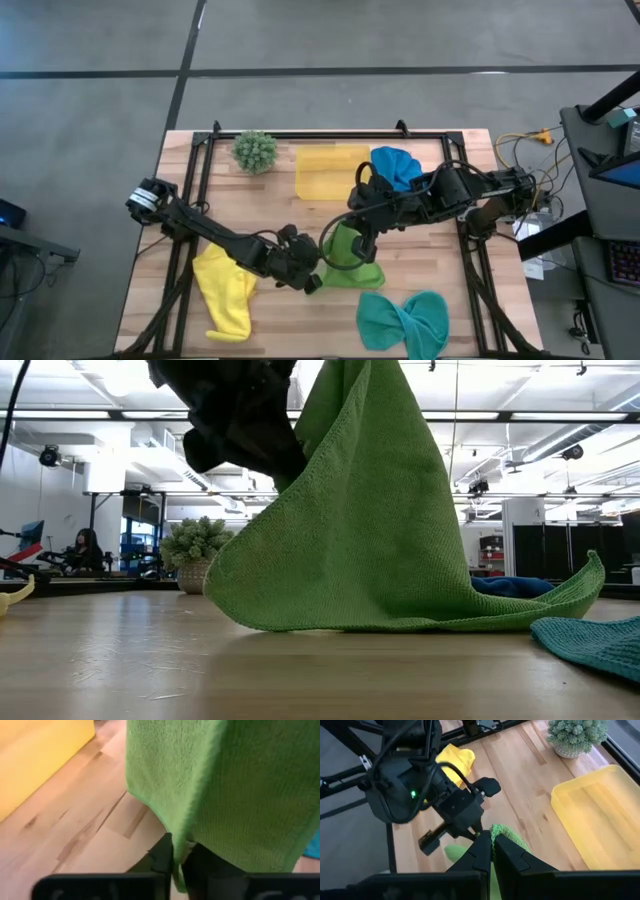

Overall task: Fold microfiber towels
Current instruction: Fold the green towel

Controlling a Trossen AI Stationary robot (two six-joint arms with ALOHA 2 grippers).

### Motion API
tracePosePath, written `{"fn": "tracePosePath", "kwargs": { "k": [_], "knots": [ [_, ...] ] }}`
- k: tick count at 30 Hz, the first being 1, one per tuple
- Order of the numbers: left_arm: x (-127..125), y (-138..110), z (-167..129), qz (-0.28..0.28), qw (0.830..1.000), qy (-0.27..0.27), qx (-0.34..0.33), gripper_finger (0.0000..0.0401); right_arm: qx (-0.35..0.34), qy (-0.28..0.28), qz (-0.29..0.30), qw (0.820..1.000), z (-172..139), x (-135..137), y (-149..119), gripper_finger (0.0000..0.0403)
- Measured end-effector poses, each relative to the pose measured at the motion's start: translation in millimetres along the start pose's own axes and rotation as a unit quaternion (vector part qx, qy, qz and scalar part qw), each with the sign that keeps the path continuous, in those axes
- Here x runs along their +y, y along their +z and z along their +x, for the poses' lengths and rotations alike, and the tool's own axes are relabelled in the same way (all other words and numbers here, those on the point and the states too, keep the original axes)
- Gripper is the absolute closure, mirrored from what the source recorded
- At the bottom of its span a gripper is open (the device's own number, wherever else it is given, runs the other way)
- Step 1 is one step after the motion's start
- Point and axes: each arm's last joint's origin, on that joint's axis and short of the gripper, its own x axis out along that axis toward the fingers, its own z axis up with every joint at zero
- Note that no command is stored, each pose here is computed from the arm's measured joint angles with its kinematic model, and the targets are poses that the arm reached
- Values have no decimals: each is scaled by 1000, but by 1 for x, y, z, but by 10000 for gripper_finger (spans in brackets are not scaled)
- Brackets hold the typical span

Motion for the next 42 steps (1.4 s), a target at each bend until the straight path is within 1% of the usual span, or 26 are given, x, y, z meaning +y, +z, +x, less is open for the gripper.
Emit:
{"fn": "tracePosePath", "kwargs": {
  "k": [2,5,8,12,15,19,22,25,27,31,35,37,39,42],
  "knots": [
    [3,3,-8,11,1000,1,4,397,5,-3,-15,1000,0,-1,-1,394],
    [11,10,-28,21,1000,5,14,400,19,-11,-45,999,0,-2,-4,394],
    [26,18,-56,37,999,17,31,401,43,-24,-71,996,0,-5,-8,394],
    [51,36,-105,51,998,15,26,401,58,-37,-111,991,-4,-9,-12,394],
    [72,50,-142,64,998,14,5,401,43,-71,-138,987,-13,-15,-11,394],
    [100,70,-187,82,996,30,-32,401,-3,-132,-161,978,-31,-29,-6,394],
    [115,87,-213,98,992,48,-58,401,-36,-159,-165,973,-47,-43,0,394],
    [124,107,-234,130,986,69,-85,401,-67,-188,-173,964,-60,-56,7,394],
    [129,123,-245,152,979,89,-107,401,-87,-206,-182,957,-66,-64,13,394],
    [136,156,-255,199,962,137,-127,401,-131,-231,-202,943,-75,-77,27,394],
    [139,182,-260,217,951,170,-138,401,-166,-256,-215,928,-80,-81,37,394],
    [138,188,-263,225,949,173,-139,401,-171,-255,-215,927,-81,-81,38,394],
    [138,188,-264,229,950,173,-126,401,-169,-244,-209,932,-82,-76,34,394],
    [137,177,-259,207,965,140,-79,401,-148,-220,-205,942,-79,-63,23,394]
  ]
}}
